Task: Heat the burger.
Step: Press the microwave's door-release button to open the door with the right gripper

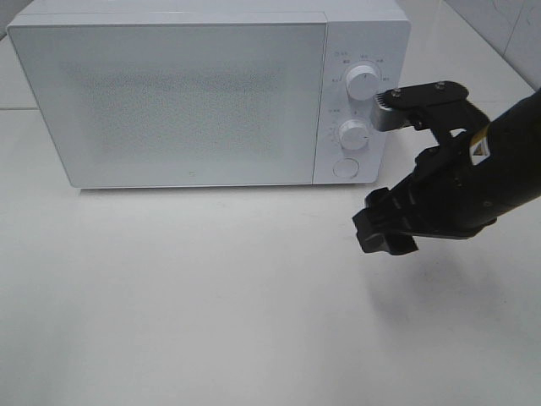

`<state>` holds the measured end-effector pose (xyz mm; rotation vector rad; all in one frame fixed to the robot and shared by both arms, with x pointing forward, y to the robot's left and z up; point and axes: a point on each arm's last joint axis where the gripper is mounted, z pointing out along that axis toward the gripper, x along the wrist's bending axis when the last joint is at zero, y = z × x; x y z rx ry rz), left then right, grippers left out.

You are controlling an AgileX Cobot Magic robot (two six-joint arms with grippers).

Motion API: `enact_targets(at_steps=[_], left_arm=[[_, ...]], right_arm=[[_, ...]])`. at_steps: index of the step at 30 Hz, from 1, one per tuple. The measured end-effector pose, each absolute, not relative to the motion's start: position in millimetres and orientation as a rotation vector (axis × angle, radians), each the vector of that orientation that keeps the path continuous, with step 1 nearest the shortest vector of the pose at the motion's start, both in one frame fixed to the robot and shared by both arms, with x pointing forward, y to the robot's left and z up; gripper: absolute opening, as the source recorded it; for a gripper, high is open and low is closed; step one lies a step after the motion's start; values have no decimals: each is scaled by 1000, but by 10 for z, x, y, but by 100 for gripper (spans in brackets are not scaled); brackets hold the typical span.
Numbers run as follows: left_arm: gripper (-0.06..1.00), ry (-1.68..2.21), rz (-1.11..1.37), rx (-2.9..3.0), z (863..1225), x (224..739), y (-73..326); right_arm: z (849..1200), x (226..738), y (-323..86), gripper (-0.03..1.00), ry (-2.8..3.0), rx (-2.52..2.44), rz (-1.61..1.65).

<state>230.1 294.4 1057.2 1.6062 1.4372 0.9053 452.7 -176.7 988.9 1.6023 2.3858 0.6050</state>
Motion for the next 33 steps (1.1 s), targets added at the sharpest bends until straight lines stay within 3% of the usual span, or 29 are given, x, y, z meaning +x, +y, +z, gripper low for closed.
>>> enact_targets(at_steps=[8,18,27,33], left_arm=[[99,1437,905,1606,10572,2301,2944],[99,1437,905,1606,10572,2301,2944],[99,1437,905,1606,10572,2301,2944],[99,1437,905,1606,10572,2301,2944]], right_arm=[[10324,4179,-1970,78,2374,1552,646],[10735,3645,-2280,78,2323,1523,734],[10943,3211,-2672,78,2137,1582,795],[10890,2874,-2851,77,1967,1616,874]])
